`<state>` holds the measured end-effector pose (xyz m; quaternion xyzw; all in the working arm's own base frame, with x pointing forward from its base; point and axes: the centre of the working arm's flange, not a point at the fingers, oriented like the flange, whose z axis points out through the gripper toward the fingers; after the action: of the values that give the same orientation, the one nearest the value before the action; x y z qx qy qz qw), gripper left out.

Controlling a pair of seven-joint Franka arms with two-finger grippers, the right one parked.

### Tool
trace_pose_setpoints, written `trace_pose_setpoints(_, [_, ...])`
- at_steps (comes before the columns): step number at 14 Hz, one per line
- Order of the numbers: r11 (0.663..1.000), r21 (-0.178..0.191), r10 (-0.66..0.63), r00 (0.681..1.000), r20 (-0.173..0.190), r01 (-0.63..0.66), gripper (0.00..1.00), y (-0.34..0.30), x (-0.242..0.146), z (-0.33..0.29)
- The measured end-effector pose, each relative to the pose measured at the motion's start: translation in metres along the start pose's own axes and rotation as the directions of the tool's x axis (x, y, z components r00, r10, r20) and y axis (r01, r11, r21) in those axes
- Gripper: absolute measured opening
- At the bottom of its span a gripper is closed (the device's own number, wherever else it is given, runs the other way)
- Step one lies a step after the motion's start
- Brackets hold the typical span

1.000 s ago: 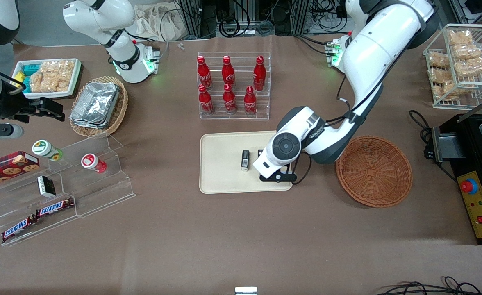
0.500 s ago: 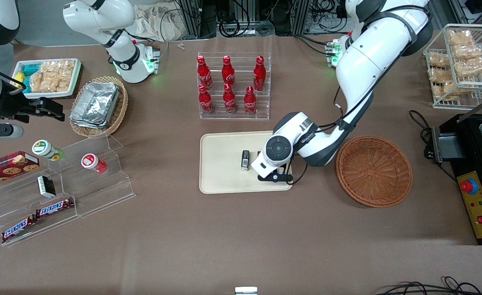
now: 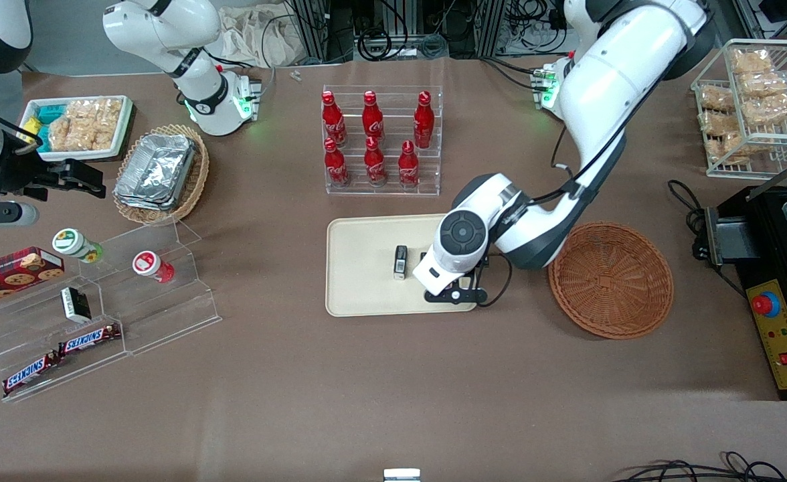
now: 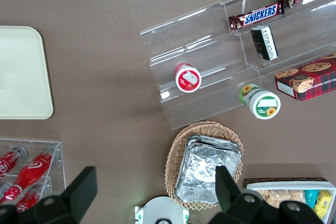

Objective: Place sandwich from basket to tray

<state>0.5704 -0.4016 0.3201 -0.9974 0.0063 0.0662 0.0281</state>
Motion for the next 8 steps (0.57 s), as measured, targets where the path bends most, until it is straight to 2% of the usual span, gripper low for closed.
trace_pose_setpoints(2, [0.999,0.033,-0.003,0.999,-0.038,0.004,1.00,-0.023,-0.003,-0.061])
trace_pose_setpoints(8, [0.999,-0.033,0.041,0.998,-0.047,-0.042,1.00,-0.189,-0.015,-0.217])
